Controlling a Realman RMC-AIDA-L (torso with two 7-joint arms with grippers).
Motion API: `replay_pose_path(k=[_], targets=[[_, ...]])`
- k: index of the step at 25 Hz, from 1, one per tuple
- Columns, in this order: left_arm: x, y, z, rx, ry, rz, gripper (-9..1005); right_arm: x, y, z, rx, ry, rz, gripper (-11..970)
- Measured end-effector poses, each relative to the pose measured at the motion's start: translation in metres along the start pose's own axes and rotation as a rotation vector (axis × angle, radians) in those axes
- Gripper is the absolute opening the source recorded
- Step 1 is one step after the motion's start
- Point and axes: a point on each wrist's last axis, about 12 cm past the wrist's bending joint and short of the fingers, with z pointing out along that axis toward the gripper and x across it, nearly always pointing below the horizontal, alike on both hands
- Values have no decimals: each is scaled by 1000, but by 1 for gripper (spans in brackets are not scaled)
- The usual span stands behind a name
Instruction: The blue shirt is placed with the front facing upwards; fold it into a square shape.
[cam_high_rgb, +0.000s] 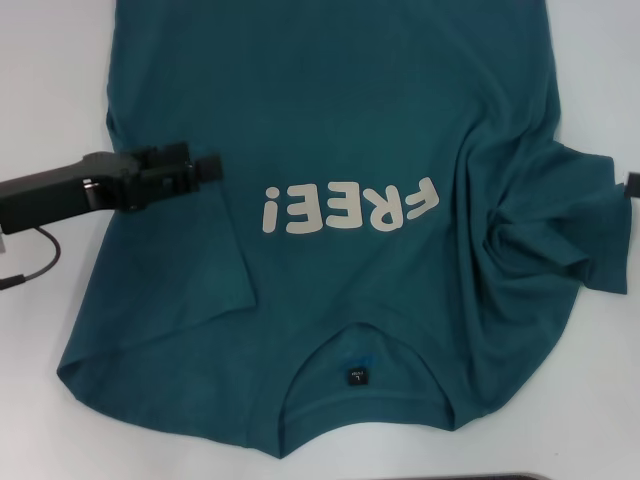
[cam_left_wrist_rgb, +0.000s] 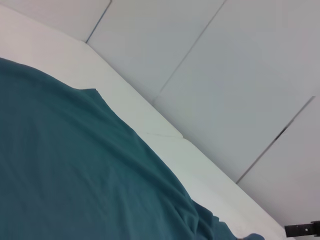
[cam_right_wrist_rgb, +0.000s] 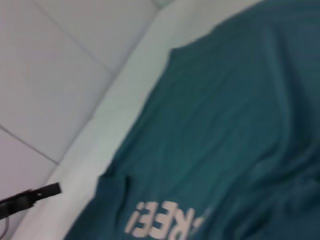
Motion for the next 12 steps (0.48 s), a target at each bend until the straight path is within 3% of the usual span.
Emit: replay_pose_path(k=[12], targets=[[6,2,4,2,6,2,775,9,-13,-7,109,6,98,869]])
